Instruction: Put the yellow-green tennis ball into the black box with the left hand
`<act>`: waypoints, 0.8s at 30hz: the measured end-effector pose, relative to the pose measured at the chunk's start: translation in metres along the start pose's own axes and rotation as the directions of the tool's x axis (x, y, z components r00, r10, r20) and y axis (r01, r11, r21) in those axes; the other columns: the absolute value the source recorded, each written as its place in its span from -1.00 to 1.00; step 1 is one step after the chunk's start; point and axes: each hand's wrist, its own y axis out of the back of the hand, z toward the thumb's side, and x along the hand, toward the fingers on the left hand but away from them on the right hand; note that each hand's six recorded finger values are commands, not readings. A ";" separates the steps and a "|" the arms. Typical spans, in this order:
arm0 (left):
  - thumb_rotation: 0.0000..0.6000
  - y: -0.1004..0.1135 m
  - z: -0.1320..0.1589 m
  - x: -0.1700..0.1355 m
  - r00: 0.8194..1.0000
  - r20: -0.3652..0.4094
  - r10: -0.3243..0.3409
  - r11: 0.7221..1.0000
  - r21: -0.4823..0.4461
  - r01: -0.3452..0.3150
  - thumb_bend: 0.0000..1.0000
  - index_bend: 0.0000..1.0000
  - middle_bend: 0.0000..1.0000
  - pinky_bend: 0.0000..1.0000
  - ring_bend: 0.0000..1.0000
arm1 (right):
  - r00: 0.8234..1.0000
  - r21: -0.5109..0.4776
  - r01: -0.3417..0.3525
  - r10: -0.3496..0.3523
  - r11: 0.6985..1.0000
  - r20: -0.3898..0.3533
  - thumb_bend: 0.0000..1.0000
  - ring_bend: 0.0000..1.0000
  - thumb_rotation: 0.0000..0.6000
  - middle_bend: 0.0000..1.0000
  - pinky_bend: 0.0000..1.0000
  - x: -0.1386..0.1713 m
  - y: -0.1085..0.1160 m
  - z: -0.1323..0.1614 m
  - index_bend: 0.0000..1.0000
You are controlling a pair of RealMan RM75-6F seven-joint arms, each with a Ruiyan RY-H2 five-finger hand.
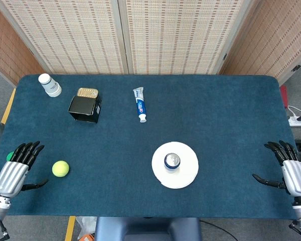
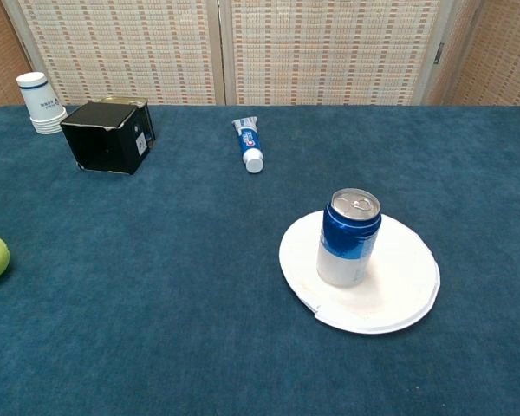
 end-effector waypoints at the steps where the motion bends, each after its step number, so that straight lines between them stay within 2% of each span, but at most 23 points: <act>1: 0.15 0.000 0.001 0.000 1.000 0.001 0.001 1.000 -0.001 -0.001 -0.75 -1.00 -1.00 -1.00 -1.00 | 1.000 0.001 -0.002 0.002 1.000 0.000 -1.00 -1.00 1.00 -0.76 -1.00 0.000 0.000 0.000 -0.62; 12: 0.11 0.008 0.005 -0.003 1.000 0.005 0.024 1.000 0.008 -0.024 -0.75 -1.00 -1.00 -1.00 -1.00 | 1.000 -0.013 0.013 -0.013 1.000 -0.019 -1.00 -1.00 1.00 -0.76 -1.00 0.007 0.003 -0.001 -0.62; 19: 0.10 0.005 0.002 -0.006 1.000 -0.001 0.011 1.000 0.018 -0.011 -0.75 -0.99 -1.00 -1.00 -1.00 | 0.999 -0.015 0.026 -0.026 1.000 -0.030 -1.00 -1.00 1.00 -0.76 -1.00 0.007 0.004 0.003 -0.62; 21: 0.10 0.005 0.001 -0.006 1.000 -0.002 0.013 1.000 0.014 -0.013 -0.75 -0.77 -0.91 -0.88 -0.95 | 0.999 -0.015 0.023 -0.024 1.000 -0.031 -1.00 -1.00 1.00 -0.76 -1.00 0.007 0.003 0.003 -0.62; 22: 0.10 0.006 0.001 -0.006 1.000 -0.001 0.020 1.000 0.009 -0.020 -0.75 -0.26 -0.46 -0.45 -0.58 | 0.999 -0.015 0.025 -0.025 1.000 -0.031 -1.00 -1.00 1.00 -0.76 -1.00 0.007 0.003 0.003 -0.62; 23: 0.10 0.007 0.002 -0.005 1.000 0.002 0.031 0.999 0.007 -0.031 -0.76 0.27 0.12 0.12 -0.02 | 0.999 -0.015 0.025 -0.026 1.000 -0.031 -1.00 -1.00 1.00 -0.76 -1.00 0.007 0.003 0.003 -0.62; 24: 0.08 0.010 0.002 -0.005 0.999 0.006 0.052 0.999 0.007 -0.052 -0.76 0.67 0.58 0.56 0.47 | 0.999 -0.015 0.024 -0.024 1.000 -0.032 -1.00 -1.00 1.00 -0.76 -1.00 0.007 0.003 0.003 -0.62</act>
